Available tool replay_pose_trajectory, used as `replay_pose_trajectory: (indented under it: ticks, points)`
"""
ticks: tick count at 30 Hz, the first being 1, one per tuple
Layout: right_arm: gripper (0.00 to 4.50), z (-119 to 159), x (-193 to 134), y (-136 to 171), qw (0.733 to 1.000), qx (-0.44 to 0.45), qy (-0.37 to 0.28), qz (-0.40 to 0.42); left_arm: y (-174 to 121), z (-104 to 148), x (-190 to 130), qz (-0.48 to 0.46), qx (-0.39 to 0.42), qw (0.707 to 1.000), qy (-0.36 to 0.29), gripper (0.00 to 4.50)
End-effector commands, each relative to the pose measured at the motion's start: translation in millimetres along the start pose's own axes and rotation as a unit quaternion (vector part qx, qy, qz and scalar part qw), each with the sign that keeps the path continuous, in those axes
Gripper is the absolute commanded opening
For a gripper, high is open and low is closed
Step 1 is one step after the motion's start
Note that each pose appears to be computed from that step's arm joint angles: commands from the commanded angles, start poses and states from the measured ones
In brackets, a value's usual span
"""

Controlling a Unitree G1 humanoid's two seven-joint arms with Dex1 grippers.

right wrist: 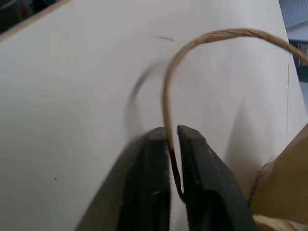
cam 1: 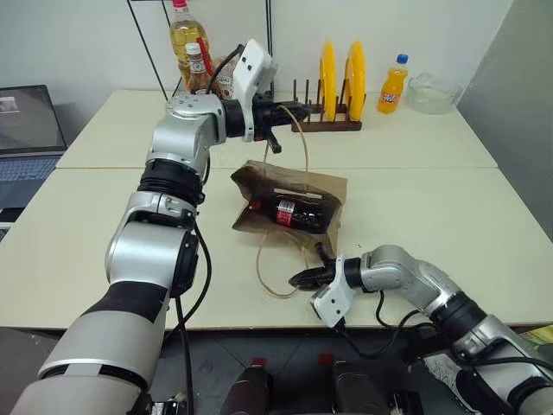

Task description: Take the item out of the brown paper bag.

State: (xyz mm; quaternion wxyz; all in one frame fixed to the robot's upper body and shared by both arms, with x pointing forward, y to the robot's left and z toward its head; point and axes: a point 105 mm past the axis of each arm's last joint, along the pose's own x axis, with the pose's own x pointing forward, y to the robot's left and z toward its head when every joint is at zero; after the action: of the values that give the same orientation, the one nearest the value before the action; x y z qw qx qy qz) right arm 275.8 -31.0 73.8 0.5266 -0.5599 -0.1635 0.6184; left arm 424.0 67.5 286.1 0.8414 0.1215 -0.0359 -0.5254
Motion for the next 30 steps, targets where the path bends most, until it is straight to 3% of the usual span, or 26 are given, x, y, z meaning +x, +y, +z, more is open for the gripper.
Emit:
replay_pose_trajectory:
  ticks: [1,7,12,15,19,23,30]
  points:
    - [1.54,7,-17,9,0.998,0.064,0.006,0.019,-1,17,-5,-0.003,0.028,0.999,-0.018,0.00]
    - [3.54,21,-59,-1,0.981,0.187,-0.001,-0.049,-1,15,-5,-0.006,0.029,0.999,-0.016,0.00]
    - [3.54,30,-87,-23,0.942,0.315,-0.033,-0.107,-1,15,-5,-0.008,0.028,0.999,-0.016,0.00]
    - [2.98,41,-92,-51,0.897,0.404,-0.101,-0.149,-2,14,-4,-0.010,0.027,0.999,-0.013,0.00]
    - [1.58,65,-83,-89,0.822,0.496,-0.226,-0.166,-3,14,-2,-0.014,0.029,0.999,-0.009,0.00]
    - [0.13,82,-57,-115,0.786,0.524,-0.293,-0.152,-2,14,-2,-0.014,0.029,0.999,-0.007,0.00]
    - [0.03,84,-10,-131,0.767,0.537,-0.322,-0.140,-3,15,-1,-0.017,0.031,0.999,-0.005,0.00]
